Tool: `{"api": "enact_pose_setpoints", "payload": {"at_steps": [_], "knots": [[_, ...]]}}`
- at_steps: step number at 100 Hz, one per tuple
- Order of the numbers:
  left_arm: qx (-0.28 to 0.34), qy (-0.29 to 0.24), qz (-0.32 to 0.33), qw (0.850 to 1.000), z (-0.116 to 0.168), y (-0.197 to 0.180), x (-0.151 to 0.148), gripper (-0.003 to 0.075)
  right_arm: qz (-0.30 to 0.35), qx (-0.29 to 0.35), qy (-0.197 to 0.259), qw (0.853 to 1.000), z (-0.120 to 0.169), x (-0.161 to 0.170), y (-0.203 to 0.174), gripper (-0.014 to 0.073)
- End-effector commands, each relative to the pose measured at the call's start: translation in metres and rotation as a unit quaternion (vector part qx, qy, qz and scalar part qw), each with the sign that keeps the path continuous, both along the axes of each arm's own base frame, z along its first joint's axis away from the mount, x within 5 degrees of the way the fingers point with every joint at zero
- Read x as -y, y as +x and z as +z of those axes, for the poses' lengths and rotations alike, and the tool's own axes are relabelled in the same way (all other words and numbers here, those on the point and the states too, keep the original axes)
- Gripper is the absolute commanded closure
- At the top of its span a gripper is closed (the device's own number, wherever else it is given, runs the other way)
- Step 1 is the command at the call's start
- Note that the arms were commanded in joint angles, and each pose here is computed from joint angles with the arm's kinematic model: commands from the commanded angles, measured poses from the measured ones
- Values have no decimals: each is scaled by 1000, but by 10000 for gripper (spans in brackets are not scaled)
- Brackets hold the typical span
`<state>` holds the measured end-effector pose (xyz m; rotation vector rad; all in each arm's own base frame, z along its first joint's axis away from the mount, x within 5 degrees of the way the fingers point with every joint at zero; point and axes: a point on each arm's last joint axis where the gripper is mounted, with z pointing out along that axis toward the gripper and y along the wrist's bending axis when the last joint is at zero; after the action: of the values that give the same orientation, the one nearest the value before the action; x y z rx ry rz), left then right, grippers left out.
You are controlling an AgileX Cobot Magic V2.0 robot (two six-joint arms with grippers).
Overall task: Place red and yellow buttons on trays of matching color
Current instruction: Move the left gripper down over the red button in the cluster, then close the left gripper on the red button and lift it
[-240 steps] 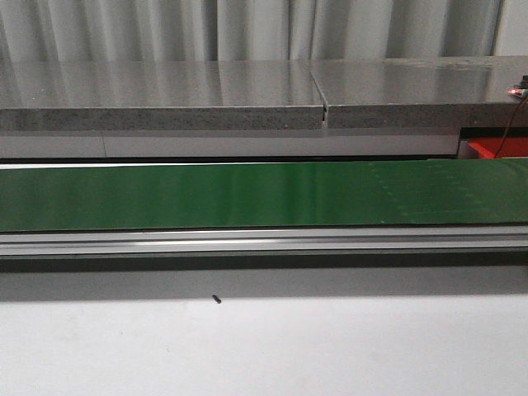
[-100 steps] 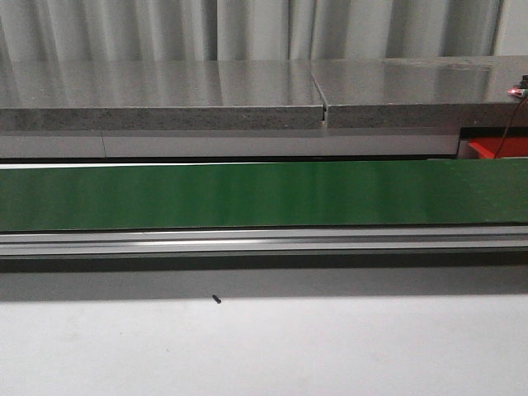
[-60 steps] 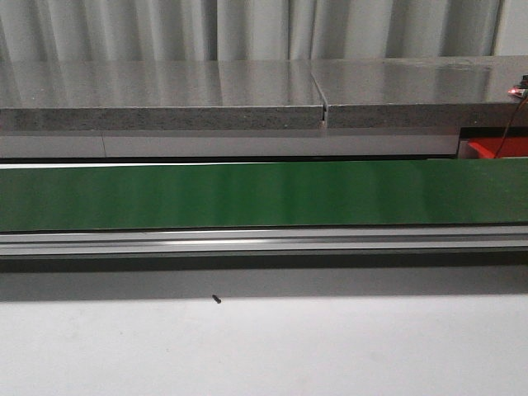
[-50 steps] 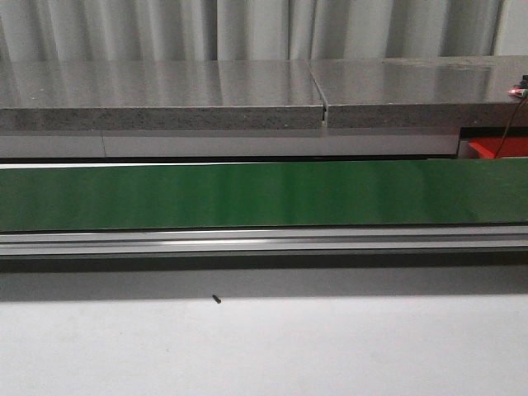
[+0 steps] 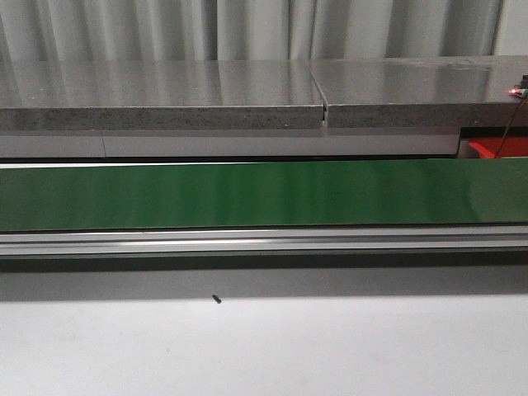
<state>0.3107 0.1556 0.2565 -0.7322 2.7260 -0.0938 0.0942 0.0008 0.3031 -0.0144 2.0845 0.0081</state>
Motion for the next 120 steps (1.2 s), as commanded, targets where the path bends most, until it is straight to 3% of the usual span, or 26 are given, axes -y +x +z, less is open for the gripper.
{"api": "enact_pose_setpoints", "payload": {"at_steps": [1,62,74,98,108,120], "knots": [[34,14,9,999,18,4,-2,122,1,46,-7,999,14,0,2,662],[-12,-21,11,1000,-27,22,-8,131,1,46,-7,999,14,0,2,662],[-4,-14,13,1000,-28,24,-9,216,1,46,-7,999,14,0,2,662],[4,-10,14,1000,-27,26,-10,499,1,46,-7,999,14,0,2,662],[4,-10,14,1000,-27,26,-10,549,1,46,-7,999,14,0,2,662],[9,-7,13,1000,-20,23,-9,553,1,46,-7,999,14,0,2,662]]}}
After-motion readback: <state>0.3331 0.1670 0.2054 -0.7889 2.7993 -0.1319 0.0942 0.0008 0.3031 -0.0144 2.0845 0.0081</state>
